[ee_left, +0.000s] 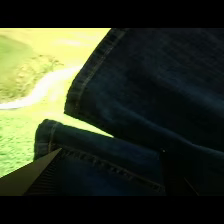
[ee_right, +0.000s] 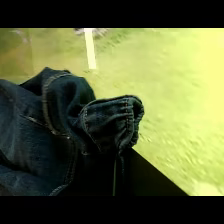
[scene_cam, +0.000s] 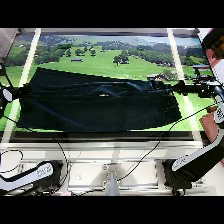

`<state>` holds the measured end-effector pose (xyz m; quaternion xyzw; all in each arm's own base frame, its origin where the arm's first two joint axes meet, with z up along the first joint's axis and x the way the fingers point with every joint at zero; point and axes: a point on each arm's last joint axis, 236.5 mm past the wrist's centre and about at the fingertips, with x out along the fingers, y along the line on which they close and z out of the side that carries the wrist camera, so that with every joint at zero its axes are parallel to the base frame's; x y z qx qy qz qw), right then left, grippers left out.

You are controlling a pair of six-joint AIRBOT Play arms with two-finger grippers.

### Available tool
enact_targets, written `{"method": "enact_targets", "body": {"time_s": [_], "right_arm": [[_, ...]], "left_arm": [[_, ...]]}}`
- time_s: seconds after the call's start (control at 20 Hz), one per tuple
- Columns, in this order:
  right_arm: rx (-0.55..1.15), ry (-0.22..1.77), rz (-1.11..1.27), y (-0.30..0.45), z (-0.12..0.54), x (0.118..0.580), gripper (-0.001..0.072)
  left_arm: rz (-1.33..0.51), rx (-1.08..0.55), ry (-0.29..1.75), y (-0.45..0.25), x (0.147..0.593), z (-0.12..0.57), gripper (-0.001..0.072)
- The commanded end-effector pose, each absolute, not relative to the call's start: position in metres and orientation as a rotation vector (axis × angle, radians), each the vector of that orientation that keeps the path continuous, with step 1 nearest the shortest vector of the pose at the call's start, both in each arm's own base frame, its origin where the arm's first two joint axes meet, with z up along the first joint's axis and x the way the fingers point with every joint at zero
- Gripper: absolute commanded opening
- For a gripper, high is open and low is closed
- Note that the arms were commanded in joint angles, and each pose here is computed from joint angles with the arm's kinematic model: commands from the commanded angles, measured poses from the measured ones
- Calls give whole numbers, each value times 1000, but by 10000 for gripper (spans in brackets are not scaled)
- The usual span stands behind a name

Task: Fold the clothes and pants, and hang the long-sleeved shirts on hangers.

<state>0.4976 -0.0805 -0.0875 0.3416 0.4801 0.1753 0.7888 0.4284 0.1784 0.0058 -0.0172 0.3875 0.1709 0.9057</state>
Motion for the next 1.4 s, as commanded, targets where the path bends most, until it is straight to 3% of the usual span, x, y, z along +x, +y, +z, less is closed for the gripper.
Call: {"method": "enact_targets", "body": {"time_s": [0.0,0.4,0.6,0.95,1.15,1.35], "right_arm": [[632,892,324,-97,-60,524,68],[428,692,237,-131,20,542,68],[397,652,202,-140,32,546,67],[340,732,236,-135,17,533,68],[307,774,245,-134,9,525,68],[309,777,244,-134,8,525,68]], "left_arm": [[332,-20,763,170,438,13,698],[295,17,593,156,467,48,698],[331,-113,577,155,468,45,698],[401,-316,900,149,442,-52,699],[459,-488,983,174,449,-58,699],[480,-491,983,199,457,-54,699]]}}
